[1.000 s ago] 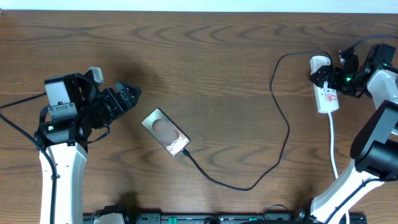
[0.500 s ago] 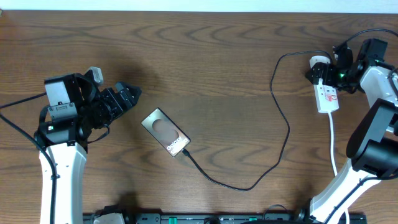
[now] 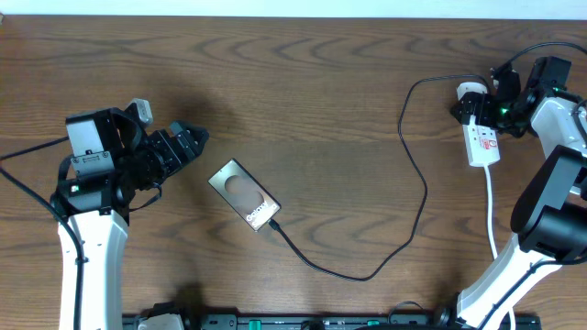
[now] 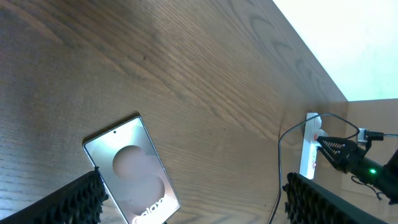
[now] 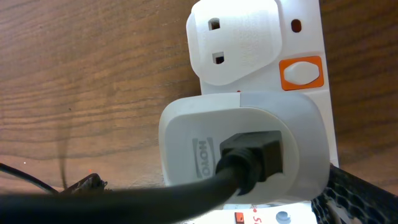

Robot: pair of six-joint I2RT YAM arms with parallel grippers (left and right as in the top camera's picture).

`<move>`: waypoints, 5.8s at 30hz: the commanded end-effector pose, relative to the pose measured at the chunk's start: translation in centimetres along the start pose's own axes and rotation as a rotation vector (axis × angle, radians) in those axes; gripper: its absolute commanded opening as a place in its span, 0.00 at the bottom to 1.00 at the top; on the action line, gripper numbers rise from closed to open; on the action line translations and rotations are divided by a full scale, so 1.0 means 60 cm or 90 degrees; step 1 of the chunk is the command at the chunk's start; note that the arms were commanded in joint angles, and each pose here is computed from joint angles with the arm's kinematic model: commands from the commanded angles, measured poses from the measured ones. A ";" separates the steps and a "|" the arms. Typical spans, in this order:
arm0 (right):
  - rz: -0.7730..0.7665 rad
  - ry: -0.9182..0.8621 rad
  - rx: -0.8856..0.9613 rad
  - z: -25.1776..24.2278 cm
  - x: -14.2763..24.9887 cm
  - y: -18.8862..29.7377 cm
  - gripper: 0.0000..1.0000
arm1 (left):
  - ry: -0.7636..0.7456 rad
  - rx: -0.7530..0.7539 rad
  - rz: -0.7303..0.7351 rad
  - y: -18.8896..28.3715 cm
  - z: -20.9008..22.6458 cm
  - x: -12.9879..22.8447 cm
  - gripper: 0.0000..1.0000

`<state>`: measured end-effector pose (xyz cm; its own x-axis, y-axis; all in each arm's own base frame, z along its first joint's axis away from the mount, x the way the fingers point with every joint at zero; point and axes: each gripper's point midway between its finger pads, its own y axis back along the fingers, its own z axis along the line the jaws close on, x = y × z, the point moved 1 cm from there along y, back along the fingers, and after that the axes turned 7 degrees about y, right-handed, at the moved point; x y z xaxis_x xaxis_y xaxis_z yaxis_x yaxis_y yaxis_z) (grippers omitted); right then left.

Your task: Plug charger to phone and switch on socket

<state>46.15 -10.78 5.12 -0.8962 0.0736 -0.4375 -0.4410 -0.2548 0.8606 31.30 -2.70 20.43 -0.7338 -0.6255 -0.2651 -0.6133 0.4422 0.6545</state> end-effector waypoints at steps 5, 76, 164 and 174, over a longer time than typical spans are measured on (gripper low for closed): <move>0.033 -0.030 -0.090 0.061 0.019 -0.033 0.99 | -0.015 -0.003 -0.010 0.005 -0.003 -0.006 0.89; 0.049 -0.106 -0.098 0.064 0.039 -0.042 0.93 | -0.014 -0.003 -0.010 0.005 -0.003 -0.006 0.90; -0.245 -0.053 0.113 0.139 -0.083 0.400 0.99 | -0.379 0.121 -0.625 0.087 0.027 0.078 0.90; -0.245 -0.053 0.113 0.139 -0.083 0.399 0.99 | -0.383 0.018 -0.514 0.031 0.118 0.104 0.91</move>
<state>39.55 -9.30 30.37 -0.6575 0.2045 -0.7252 -0.7439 -0.0234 0.6679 23.77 -1.16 15.65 -0.0875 -0.3484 -0.9333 -0.9962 0.0317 0.0816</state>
